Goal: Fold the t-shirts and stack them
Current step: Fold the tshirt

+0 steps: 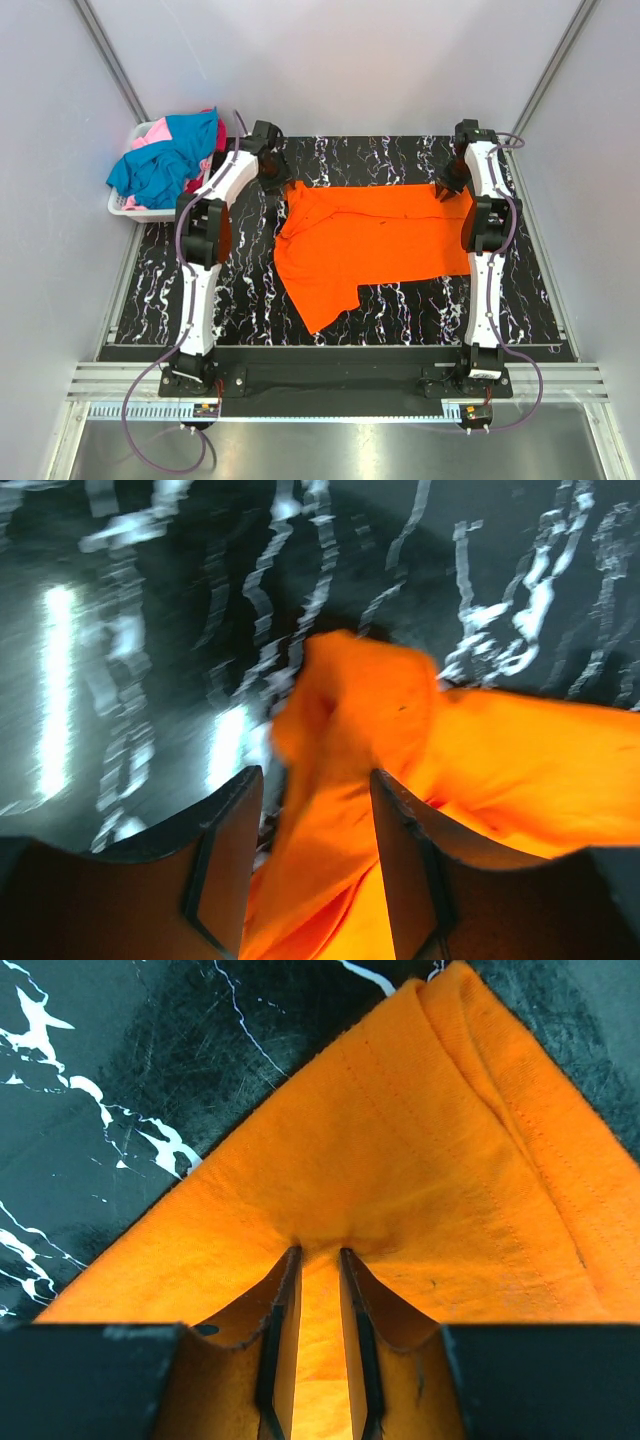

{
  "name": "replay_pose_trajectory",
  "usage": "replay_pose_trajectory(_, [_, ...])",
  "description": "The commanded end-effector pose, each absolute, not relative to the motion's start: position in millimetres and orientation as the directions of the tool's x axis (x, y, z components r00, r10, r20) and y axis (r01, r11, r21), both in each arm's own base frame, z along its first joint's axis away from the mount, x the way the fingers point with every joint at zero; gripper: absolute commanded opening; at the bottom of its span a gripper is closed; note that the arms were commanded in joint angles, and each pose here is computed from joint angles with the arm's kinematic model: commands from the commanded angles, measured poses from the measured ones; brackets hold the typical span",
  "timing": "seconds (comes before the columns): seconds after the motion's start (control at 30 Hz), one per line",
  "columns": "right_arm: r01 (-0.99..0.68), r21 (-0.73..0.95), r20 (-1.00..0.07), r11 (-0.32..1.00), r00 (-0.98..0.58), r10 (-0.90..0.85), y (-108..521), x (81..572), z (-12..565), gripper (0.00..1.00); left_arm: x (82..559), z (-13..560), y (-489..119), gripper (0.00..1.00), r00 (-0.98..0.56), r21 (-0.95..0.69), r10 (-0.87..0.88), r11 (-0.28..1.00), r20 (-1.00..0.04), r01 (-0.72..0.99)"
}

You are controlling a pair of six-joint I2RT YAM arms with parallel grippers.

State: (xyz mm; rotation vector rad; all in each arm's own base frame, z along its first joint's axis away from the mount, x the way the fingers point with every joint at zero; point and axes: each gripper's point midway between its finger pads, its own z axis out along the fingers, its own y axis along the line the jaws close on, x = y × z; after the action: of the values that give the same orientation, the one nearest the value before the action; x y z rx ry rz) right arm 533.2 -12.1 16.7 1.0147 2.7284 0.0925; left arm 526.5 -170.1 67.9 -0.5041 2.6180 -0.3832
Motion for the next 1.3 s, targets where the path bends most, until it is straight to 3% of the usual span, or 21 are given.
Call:
replay_pose_trajectory(0.0, [0.625,0.152,-0.162,0.766,-0.749,0.643,-4,533,2,0.28,548,89,-192,0.5,-0.821,-0.503,-0.458,0.827,-0.342,-0.252])
replay_pose_trajectory(0.27, [0.617,0.149,-0.157,0.773,-0.757,0.635,-4,532,0,0.28,556,76,-186,0.47,-0.801,-0.544,-0.5,0.794,-0.33,-0.271])
replay_pose_trajectory(0.53, [0.61,0.141,-0.171,0.78,-0.761,0.626,-6,532,2,0.28,561,64,-193,0.32,-0.806,-0.583,-0.509,0.767,-0.302,-0.266])
replay_pose_trajectory(0.67, [0.608,0.135,-0.171,0.782,-0.764,0.623,-7,532,1,0.28,562,61,-188,0.14,-0.801,-0.567,-0.51,0.777,-0.314,-0.272])
replay_pose_trajectory(0.7, [0.61,0.135,-0.173,0.781,-0.761,0.625,-8,532,1,0.28,560,59,-187,0.01,-0.802,-0.563,-0.51,0.779,-0.312,-0.277])
replay_pose_trajectory(0.8, [0.613,0.131,-0.175,0.779,-0.759,0.627,-9,532,1,0.28,558,59,-179,0.0,-0.794,-0.55,-0.517,0.783,-0.319,-0.289])
replay_pose_trajectory(1.1, [0.637,0.122,-0.197,0.761,-0.736,0.648,-15,534,6,0.26,555,125,-133,0.0,-0.7,-0.504,-0.538,0.815,-0.47,-0.288])
replay_pose_trajectory(1.27, [0.65,0.117,-0.203,0.751,-0.724,0.659,-21,534,7,0.19,555,150,-113,0.0,-0.663,-0.502,-0.543,0.818,-0.515,-0.28])
